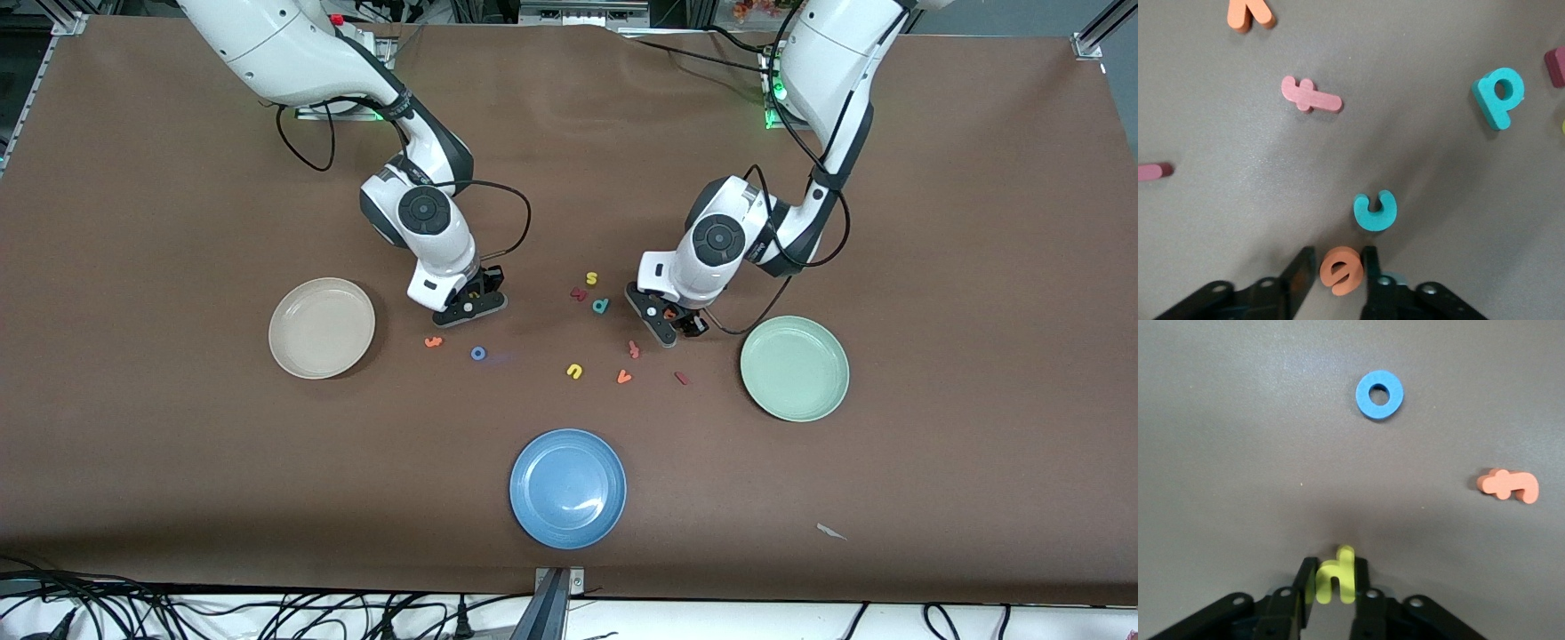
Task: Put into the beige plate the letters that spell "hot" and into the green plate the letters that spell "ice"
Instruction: 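Drop the yellow letter on the white plate while the left gripper drops orange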
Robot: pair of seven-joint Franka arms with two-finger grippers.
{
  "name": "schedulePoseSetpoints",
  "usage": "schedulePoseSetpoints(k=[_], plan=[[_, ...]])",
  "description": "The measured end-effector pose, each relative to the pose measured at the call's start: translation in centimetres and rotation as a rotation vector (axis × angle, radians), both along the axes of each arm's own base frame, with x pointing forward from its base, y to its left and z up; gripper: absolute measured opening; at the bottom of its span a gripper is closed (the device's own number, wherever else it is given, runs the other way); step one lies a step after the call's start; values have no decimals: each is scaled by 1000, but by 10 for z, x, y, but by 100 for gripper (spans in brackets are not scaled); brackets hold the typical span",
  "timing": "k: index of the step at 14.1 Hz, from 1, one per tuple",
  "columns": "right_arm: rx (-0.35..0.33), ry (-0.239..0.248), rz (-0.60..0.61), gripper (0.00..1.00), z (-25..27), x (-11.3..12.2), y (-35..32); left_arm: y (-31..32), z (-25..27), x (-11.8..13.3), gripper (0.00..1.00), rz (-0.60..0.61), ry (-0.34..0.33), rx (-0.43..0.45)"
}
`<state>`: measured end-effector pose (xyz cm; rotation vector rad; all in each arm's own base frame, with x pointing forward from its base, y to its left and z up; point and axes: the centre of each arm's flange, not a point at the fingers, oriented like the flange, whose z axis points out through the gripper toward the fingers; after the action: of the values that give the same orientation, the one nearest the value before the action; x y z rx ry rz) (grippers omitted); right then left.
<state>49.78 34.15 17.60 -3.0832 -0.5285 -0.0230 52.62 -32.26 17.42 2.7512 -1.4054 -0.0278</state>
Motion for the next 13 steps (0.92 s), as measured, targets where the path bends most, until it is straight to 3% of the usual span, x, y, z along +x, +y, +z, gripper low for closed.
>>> schedulePoseSetpoints(k=[5, 9, 13], plan=[[-32, 19, -4, 26, 4, 6, 0, 2, 19, 2, 29, 2, 0, 4], [-134, 51, -47, 26, 52, 50, -7, 48, 66, 29, 29, 42, 4, 29], [-137, 54, 7, 26, 83, 88, -57, 144, 73, 71, 29, 17, -21, 49]])
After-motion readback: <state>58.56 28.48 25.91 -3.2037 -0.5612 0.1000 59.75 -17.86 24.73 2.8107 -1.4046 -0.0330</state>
